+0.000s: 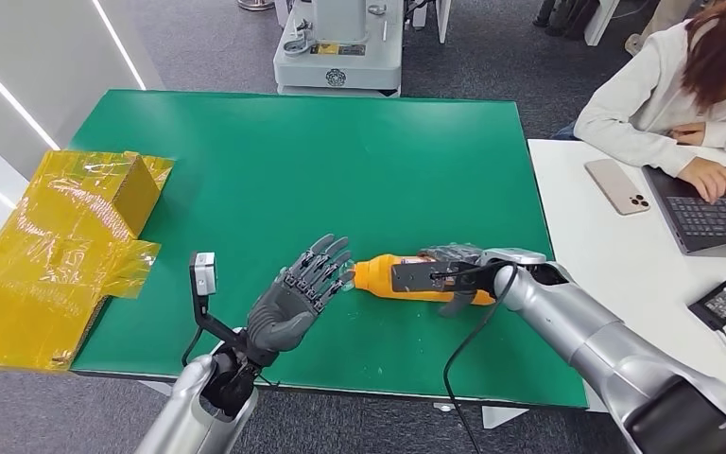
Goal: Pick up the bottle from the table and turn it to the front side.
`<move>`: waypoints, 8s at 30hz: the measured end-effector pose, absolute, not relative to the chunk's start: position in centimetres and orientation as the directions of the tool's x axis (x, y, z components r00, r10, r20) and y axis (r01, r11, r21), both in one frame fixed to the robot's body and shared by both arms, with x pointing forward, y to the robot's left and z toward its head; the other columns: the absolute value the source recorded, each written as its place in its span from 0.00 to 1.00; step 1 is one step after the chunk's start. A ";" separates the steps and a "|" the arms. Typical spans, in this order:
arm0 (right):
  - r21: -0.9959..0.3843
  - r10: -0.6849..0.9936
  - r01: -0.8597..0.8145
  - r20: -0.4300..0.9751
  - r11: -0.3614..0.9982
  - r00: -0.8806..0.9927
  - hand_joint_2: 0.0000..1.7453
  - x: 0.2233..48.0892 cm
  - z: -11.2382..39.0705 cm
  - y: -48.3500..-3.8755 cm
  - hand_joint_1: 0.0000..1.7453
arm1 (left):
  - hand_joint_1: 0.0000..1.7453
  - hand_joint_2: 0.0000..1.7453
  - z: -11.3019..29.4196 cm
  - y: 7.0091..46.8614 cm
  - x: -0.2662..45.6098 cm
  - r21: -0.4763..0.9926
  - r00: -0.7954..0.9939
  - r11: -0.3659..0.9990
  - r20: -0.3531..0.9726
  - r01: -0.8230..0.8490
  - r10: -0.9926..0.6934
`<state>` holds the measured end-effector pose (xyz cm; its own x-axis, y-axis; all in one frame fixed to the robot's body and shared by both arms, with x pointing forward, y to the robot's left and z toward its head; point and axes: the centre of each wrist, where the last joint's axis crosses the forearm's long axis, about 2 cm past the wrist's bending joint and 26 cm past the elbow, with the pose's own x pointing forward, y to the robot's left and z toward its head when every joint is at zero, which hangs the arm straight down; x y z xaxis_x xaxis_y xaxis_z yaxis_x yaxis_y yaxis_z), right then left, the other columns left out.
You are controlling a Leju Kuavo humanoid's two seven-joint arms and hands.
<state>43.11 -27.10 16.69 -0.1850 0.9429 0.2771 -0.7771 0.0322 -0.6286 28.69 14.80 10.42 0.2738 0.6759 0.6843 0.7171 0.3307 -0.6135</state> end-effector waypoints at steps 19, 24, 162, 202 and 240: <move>-0.656 0.975 -0.752 0.117 -0.066 -0.188 1.00 42.4 16.0 -29.8 1.00 | 0.00 1.00 10.6 13.8 28.9 -0.602 0.286 0.355 0.716 0.715 0.637; -0.671 0.973 -0.739 0.130 -0.057 -0.193 1.00 42.0 15.6 -29.8 1.00 | 0.00 1.00 10.6 13.8 28.9 -0.593 0.279 0.369 0.727 0.716 0.627; -0.513 0.418 -0.307 0.848 0.801 -0.327 1.00 37.6 14.4 -23.5 1.00 | 0.00 1.00 18.6 13.6 40.6 -0.137 -0.105 0.732 0.956 0.668 0.275; -0.573 0.512 -0.357 0.819 0.737 -0.259 1.00 39.0 12.2 -22.3 1.00 | 0.00 1.00 20.5 6.1 40.1 -0.239 0.047 0.685 0.957 0.688 0.287; -0.503 0.460 -0.258 0.863 0.825 -0.210 1.00 36.1 9.5 -25.9 0.00 | 1.00 1.00 23.3 3.1 39.5 -0.064 -0.183 0.692 0.943 0.719 0.278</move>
